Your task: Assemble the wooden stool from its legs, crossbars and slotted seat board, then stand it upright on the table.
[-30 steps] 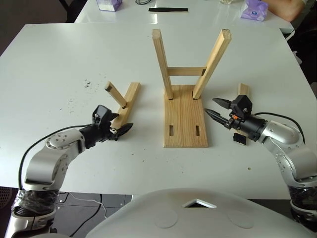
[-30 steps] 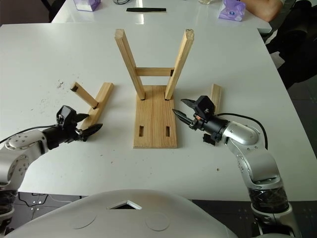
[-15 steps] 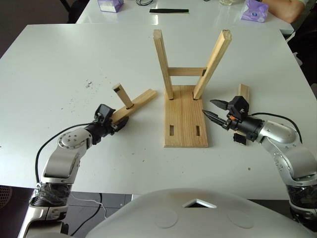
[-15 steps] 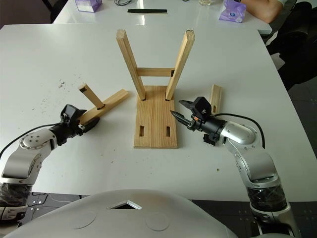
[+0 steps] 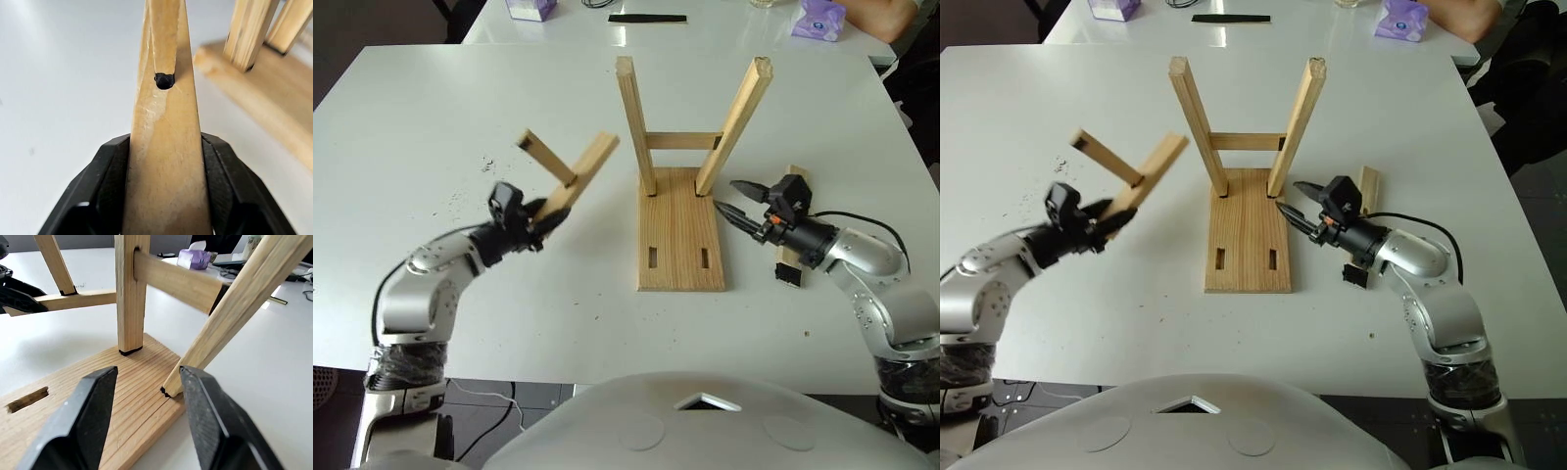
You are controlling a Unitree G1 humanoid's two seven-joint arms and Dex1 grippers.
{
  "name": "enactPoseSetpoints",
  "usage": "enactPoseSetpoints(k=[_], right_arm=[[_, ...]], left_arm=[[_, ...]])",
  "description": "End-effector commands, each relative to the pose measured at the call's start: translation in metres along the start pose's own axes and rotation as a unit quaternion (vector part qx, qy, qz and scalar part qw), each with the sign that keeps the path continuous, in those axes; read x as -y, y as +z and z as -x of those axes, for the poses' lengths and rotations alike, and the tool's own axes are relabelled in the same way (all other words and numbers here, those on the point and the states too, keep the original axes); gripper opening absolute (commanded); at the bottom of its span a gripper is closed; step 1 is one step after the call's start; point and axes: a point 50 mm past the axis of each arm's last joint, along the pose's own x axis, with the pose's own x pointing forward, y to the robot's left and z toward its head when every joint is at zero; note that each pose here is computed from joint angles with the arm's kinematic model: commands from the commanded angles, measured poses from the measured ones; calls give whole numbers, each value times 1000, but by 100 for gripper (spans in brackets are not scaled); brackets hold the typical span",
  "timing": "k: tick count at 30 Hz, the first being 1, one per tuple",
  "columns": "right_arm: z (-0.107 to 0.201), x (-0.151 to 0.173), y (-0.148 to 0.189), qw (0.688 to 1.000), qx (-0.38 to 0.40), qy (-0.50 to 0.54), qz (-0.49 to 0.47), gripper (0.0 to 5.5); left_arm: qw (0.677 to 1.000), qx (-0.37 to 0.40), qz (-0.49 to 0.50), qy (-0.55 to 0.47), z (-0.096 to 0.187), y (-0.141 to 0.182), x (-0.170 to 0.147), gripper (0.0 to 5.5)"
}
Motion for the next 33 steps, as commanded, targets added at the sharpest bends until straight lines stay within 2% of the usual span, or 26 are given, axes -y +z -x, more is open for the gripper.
enactPoseSetpoints(k=[1,5,8,10,16,32,33], right_arm=[[5,7,33,997,76,15,-27,233],[15,-8,81,973,193,120,-51,233],[25,-18,110,946,245,206,-58,275],[26,-19,119,941,244,231,-51,306],[19,-21,129,931,208,296,-41,306],[2,-23,138,915,186,356,-35,306],[0,-23,135,917,176,356,-29,288]], left_arm=[[989,136,3,-64,10,62,4,200],[935,214,12,-282,20,108,69,200],[905,230,20,-358,22,121,92,200],[899,229,25,-372,18,125,95,200],[896,201,24,-394,9,124,103,200],[897,160,-13,-412,0,105,112,200],[897,161,-12,-412,-1,104,113,200]])
